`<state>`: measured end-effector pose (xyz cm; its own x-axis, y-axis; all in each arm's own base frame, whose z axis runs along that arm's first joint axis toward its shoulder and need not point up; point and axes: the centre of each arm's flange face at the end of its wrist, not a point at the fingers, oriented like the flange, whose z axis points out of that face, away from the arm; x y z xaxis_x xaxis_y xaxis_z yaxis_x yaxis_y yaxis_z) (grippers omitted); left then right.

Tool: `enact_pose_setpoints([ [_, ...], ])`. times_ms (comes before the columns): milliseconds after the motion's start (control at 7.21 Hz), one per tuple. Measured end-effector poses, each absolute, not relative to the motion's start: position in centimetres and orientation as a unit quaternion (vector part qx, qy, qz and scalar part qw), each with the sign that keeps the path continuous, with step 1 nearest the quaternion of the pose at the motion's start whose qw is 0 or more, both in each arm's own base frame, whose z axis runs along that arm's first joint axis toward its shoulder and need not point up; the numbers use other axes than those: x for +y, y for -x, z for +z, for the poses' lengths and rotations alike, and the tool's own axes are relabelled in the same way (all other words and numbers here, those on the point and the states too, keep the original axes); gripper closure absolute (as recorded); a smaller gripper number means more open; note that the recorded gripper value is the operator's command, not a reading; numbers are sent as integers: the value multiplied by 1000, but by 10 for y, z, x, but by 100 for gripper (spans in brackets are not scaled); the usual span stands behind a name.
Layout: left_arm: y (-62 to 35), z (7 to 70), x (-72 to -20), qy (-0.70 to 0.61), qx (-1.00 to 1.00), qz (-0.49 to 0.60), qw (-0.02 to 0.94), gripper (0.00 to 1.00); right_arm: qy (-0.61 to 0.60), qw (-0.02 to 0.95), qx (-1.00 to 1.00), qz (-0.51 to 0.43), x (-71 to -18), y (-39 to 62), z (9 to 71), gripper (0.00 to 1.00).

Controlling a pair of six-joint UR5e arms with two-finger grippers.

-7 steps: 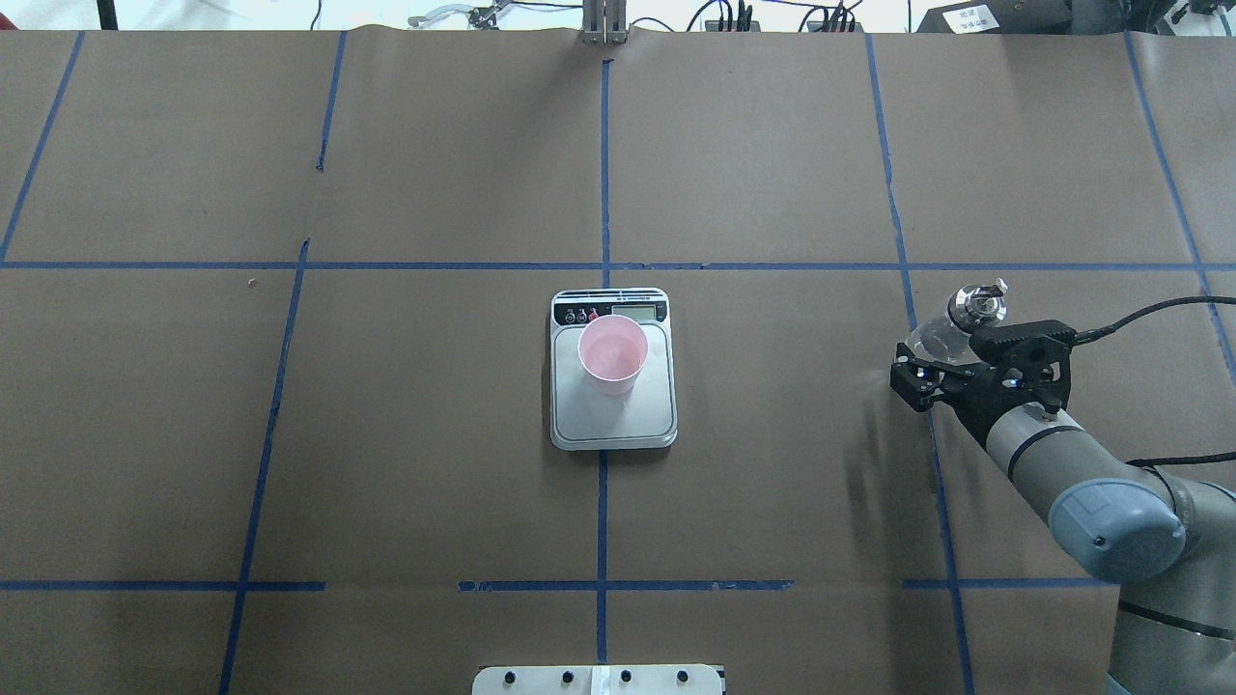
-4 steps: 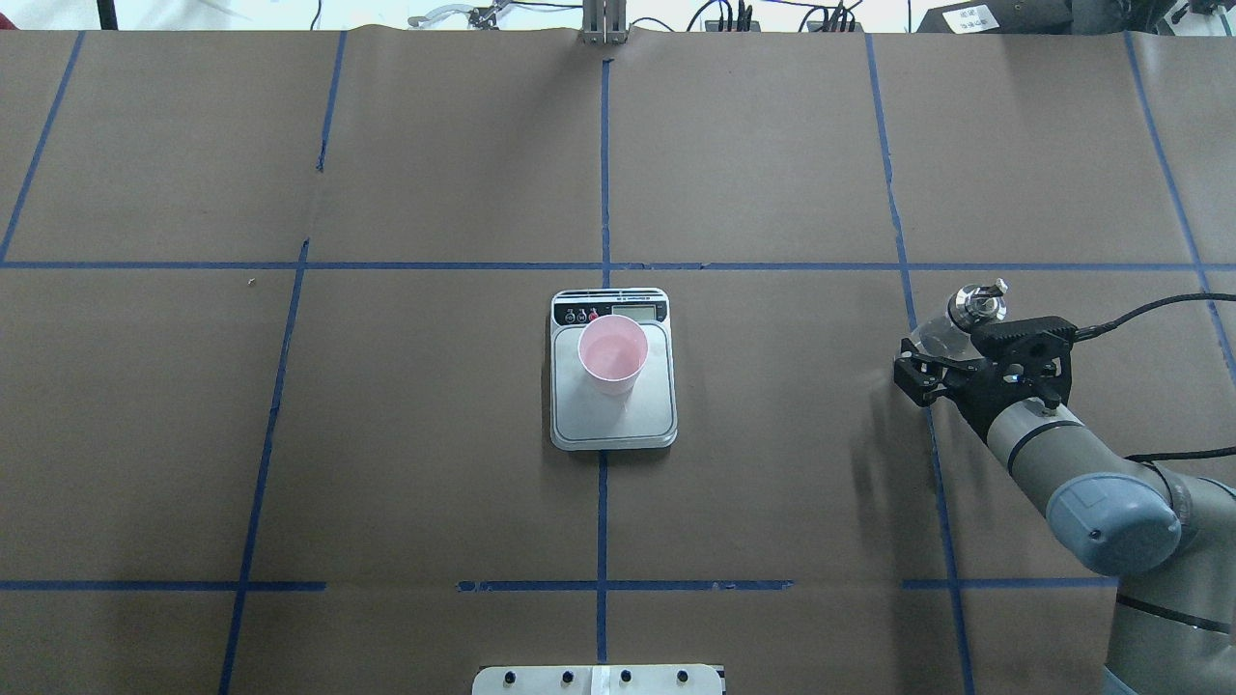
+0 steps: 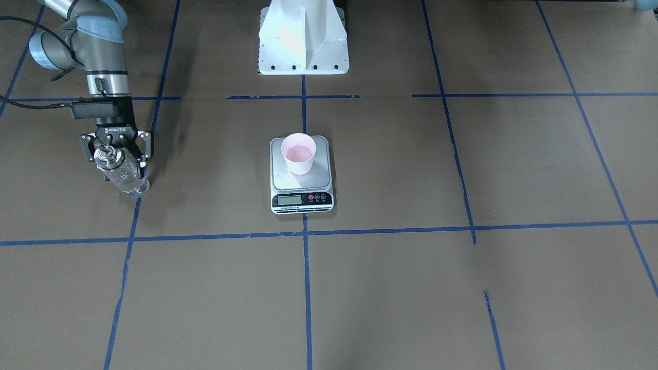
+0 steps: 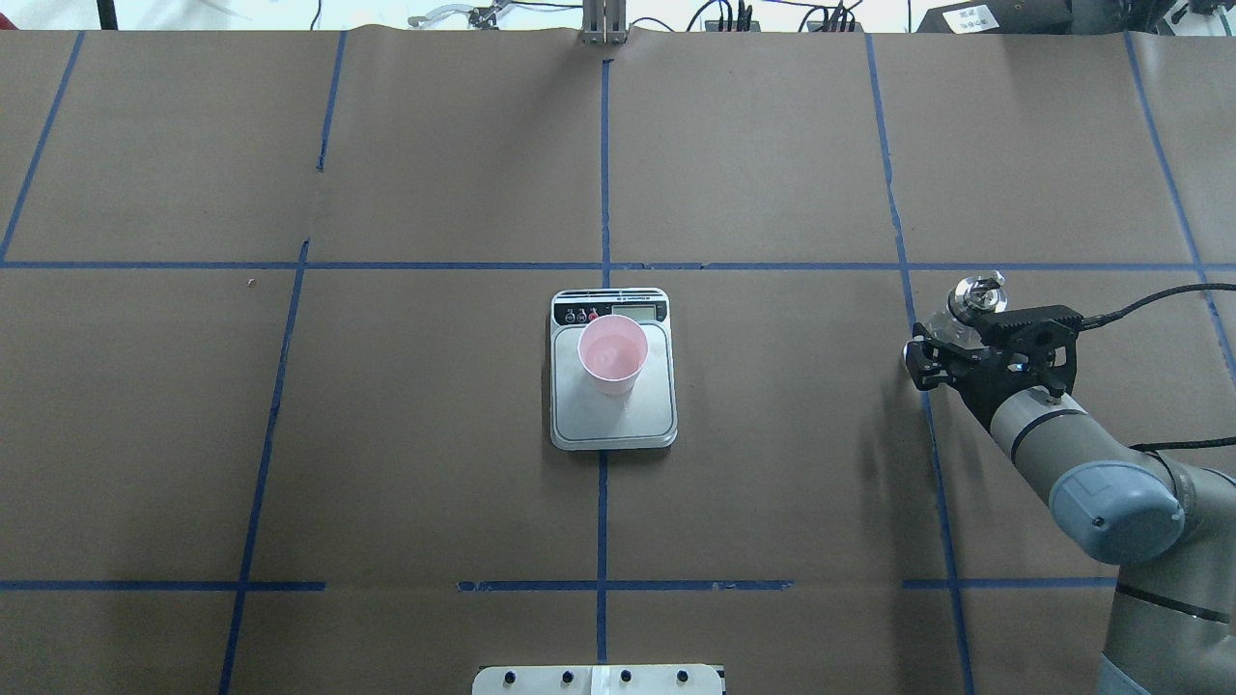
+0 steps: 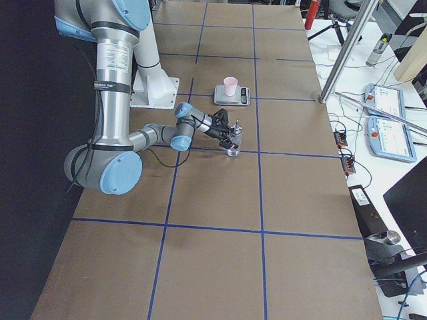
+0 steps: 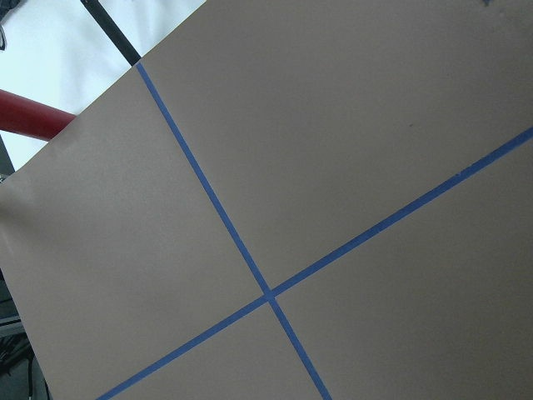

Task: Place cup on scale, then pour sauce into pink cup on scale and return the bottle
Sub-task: 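Lift the sauce bottle with the right gripper, then carry the bottle over the pink cup and tilt the spout down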

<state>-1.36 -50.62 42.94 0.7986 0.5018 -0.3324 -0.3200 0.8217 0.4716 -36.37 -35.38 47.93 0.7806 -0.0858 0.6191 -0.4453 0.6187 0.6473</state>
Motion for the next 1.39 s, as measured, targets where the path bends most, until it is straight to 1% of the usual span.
enact_pose_setpoints([
  [416,15,428,-505,-201,227,222,927,0,-455,829,-314,84,-368,357,435,100],
  [694,16,437,-502,-195,229,223,927,0,-484,828,-278,51,-375,359,385,100],
  [972,17,450,-497,-183,230,221,930,0,-507,817,-270,47,-383,375,333,100],
  [1110,18,461,-490,-171,235,220,931,0,-527,813,-247,29,-380,384,323,100],
  [1388,12,485,-485,-147,272,216,926,0,-569,808,-146,-44,-373,410,298,100],
])
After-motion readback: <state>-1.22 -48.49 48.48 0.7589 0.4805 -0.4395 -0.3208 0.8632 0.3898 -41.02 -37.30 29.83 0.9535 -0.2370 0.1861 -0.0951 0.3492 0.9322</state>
